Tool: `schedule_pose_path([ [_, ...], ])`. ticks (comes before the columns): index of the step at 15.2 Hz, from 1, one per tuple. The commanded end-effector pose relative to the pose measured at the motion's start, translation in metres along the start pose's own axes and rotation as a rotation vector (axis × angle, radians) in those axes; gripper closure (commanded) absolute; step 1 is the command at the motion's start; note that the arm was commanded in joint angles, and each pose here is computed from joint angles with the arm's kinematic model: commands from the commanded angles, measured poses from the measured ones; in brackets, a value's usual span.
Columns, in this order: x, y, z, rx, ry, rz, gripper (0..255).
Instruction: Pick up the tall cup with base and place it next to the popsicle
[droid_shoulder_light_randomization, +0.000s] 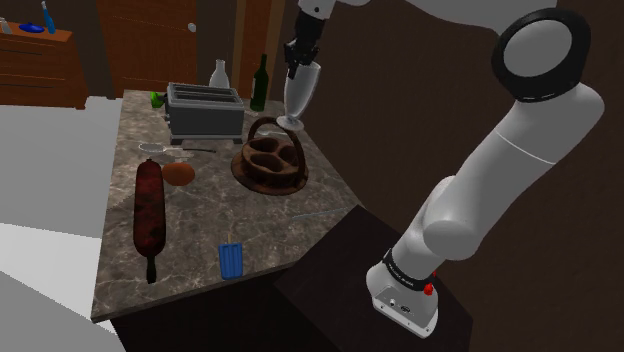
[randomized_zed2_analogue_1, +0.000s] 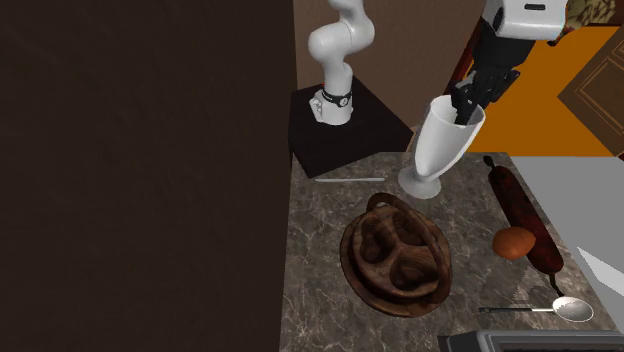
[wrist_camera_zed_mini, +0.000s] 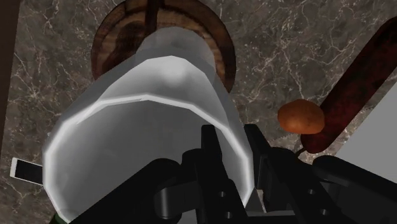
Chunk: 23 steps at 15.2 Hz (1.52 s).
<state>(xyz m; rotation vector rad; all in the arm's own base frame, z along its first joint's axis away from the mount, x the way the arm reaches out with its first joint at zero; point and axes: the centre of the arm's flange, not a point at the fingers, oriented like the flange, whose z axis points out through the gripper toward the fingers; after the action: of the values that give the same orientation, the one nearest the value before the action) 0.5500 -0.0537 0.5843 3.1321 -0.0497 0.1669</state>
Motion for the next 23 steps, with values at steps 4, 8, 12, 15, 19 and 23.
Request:
schedule_pose_path([
  [4,0.004,-0.067,-0.002,0.000,0.001,0.002,255],
  [8,0.007,-0.120,-0.002,0.000,0.001,0.002,255],
  [12,0.010,-0.173,-0.002,0.000,0.001,0.002,255],
  [15,0.012,-0.212,-0.002,0.000,0.001,0.002,255],
  [19,0.016,-0.277,-0.002,0.000,0.001,0.002,255],
  [23,0.014,-0.277,0.019,0.000,0.001,0.002,255],
])
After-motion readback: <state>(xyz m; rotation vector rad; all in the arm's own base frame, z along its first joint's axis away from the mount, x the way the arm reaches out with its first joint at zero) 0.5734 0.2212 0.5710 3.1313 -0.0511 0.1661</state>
